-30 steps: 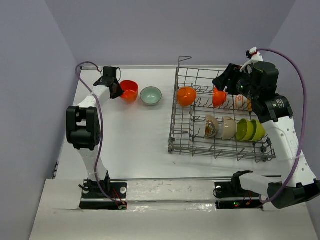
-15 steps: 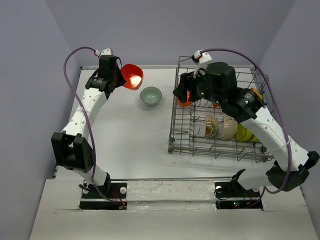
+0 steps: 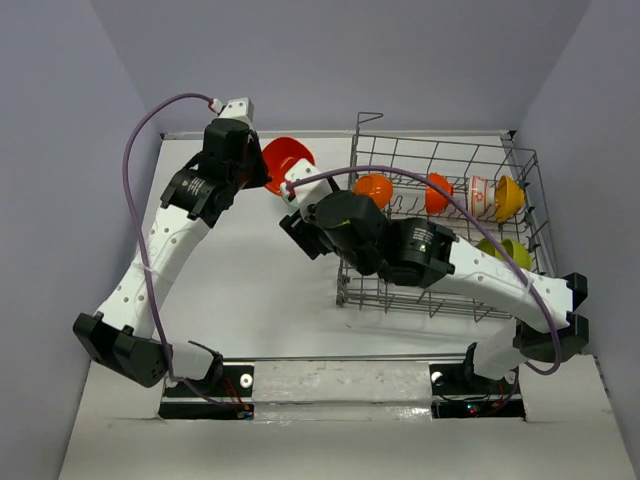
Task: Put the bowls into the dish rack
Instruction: Pass from the left arm to the right
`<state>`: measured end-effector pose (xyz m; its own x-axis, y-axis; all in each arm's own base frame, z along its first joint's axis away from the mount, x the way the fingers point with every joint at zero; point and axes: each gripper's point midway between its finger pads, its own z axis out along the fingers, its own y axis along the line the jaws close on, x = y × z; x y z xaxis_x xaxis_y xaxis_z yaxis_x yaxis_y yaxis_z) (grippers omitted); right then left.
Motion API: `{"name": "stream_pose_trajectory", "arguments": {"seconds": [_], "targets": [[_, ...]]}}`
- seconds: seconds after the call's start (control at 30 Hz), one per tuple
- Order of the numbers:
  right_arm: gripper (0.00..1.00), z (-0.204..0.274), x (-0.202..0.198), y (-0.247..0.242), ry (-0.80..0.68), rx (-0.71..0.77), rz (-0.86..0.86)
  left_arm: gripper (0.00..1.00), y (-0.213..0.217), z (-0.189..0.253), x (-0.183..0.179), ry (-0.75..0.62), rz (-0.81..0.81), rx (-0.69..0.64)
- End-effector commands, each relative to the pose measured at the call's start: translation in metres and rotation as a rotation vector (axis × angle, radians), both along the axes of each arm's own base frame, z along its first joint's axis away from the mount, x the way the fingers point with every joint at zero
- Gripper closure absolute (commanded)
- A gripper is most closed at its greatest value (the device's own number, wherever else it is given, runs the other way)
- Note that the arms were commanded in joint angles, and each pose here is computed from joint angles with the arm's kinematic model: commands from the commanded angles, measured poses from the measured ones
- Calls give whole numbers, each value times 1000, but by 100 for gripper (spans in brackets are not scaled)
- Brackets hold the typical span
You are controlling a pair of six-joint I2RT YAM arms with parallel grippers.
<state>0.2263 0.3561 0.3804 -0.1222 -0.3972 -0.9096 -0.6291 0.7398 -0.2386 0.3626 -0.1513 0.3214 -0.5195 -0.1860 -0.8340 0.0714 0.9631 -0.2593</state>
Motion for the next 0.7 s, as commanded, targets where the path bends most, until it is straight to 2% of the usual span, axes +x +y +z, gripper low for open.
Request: {"name": "stream_pose_trajectory", "arguments": {"seconds": [0.0, 0.13, 0.67], "targets": [[34, 7, -3, -3, -142, -73, -78, 100, 3, 21, -21, -69, -27, -11], [34, -5, -12, 5, -212, -157, -98, 100, 6, 21, -33, -78, -47, -9], [34, -4, -18, 37, -337, -221, -92, 100, 6, 9, -55, -72, -121, 0]]}}
